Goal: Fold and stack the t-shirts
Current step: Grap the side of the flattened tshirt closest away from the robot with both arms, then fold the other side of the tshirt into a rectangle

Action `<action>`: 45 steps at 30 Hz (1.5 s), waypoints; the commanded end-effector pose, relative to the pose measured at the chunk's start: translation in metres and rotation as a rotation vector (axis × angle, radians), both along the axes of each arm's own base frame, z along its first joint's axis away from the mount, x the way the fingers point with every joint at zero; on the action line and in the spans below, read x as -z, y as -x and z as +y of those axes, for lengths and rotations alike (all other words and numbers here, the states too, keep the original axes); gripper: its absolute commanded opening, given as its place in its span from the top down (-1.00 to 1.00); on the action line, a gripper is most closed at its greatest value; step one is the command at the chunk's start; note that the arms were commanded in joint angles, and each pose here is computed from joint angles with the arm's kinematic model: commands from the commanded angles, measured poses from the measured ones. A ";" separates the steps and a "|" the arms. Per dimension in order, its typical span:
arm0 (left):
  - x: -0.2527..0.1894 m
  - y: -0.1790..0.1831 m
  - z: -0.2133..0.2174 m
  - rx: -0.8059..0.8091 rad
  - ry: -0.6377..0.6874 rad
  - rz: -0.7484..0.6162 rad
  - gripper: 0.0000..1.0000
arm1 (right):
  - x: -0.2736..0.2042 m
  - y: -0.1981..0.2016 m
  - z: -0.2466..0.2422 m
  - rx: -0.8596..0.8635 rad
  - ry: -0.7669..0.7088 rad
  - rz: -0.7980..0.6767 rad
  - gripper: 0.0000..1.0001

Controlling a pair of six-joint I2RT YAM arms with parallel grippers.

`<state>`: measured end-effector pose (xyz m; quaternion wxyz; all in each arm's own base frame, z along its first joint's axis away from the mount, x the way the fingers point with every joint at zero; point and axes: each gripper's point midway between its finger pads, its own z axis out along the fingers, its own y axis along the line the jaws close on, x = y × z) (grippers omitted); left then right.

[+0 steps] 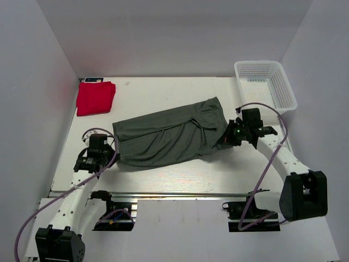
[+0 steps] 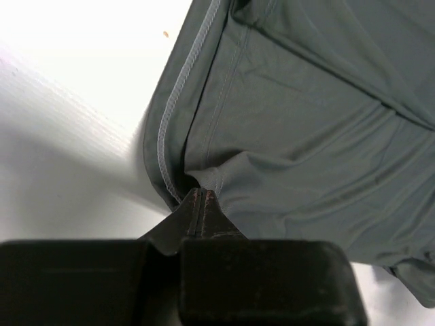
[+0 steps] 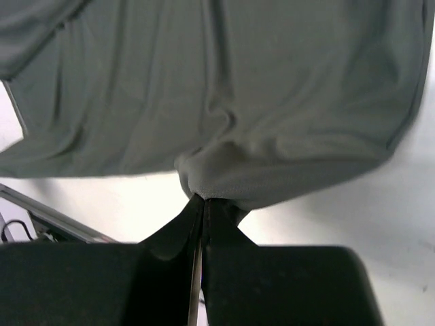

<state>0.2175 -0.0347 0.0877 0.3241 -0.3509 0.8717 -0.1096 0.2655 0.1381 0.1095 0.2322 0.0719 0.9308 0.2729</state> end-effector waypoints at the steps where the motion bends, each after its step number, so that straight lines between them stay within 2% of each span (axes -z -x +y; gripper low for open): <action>1: -0.024 -0.028 0.009 -0.051 -0.034 -0.067 1.00 | -0.012 -0.028 0.007 -0.012 -0.016 -0.029 1.00; 6: -0.035 -0.056 0.019 -0.104 -0.072 -0.063 1.00 | -0.024 -0.065 0.011 0.005 -0.007 -0.047 1.00; 8: -0.034 -0.068 0.023 -0.121 -0.094 -0.051 1.00 | -0.016 -0.075 0.010 0.017 0.011 -0.018 1.00; 9: -0.032 -0.071 0.023 -0.120 -0.095 -0.041 1.00 | -0.027 -0.088 0.009 0.030 0.013 -0.050 1.00; 15: -0.039 -0.094 0.041 -0.194 -0.172 -0.044 1.00 | -0.028 -0.132 0.008 0.053 0.069 -0.055 1.00; 21: -0.032 -0.127 0.042 -0.175 -0.201 -0.061 1.00 | 0.001 -0.166 0.007 0.058 0.126 0.005 1.00; 22: -0.033 -0.135 0.045 -0.185 -0.201 -0.063 1.00 | -0.008 -0.178 0.007 0.060 0.119 -0.023 1.00; 24: -0.012 -0.145 0.044 -0.179 -0.211 0.003 1.00 | 0.009 -0.185 0.010 0.048 0.124 0.007 1.00; 26: -0.009 -0.158 0.045 -0.178 -0.202 0.017 1.00 | -0.006 -0.202 0.021 0.001 0.092 -0.053 0.85; 27: -0.010 -0.165 0.044 -0.178 -0.202 0.016 1.00 | 0.002 -0.209 0.024 -0.005 0.089 -0.039 0.62; 28: 0.001 -0.169 0.050 -0.193 -0.216 0.046 0.79 | -0.003 -0.218 0.024 -0.006 0.088 -0.061 0.44; 29: 0.002 -0.173 0.052 -0.199 -0.223 0.048 0.19 | -0.004 -0.227 0.025 0.000 0.088 -0.067 0.39; 30: -0.007 -0.185 0.056 -0.213 -0.220 0.025 -0.26 | -0.003 -0.231 0.024 0.003 0.089 -0.064 0.36; 31: -0.006 -0.189 0.058 -0.209 -0.235 0.031 -0.71 | 0.003 -0.233 0.026 -0.018 0.090 -0.060 0.00; 32: -0.010 -0.196 0.058 -0.211 -0.234 0.019 -0.99 | -0.009 -0.239 0.027 -0.028 0.087 -0.096 -0.17; 34: -0.023 -0.204 0.061 -0.202 -0.236 0.008 -0.99 | -0.016 -0.241 0.030 -0.045 0.080 -0.117 -0.39; 37: -0.036 -0.210 0.052 -0.153 -0.208 -0.023 -0.99 | -0.023 -0.219 0.031 -0.081 0.079 -0.120 -0.42; 38: -0.042 -0.210 0.042 -0.100 -0.176 -0.055 -0.99 | -0.008 -0.202 0.028 -0.089 0.087 -0.088 -0.56; 39: -0.042 -0.209 0.043 -0.085 -0.188 -0.052 -0.99 | -0.027 -0.201 0.028 -0.087 0.081 -0.129 -0.56; 40: -0.038 -0.208 0.039 -0.057 -0.181 -0.050 -0.99 | 0.000 -0.179 0.026 -0.098 0.077 -0.058 -0.63; 42: -0.049 -0.213 0.018 0.073 -0.165 -0.116 -0.99 | 0.001 -0.160 0.029 -0.115 0.053 -0.055 -0.81; 45: -0.047 -0.217 -0.021 0.287 -0.075 -0.200 -0.99 | 0.014 -0.141 0.034 -0.139 0.022 -0.032 -0.81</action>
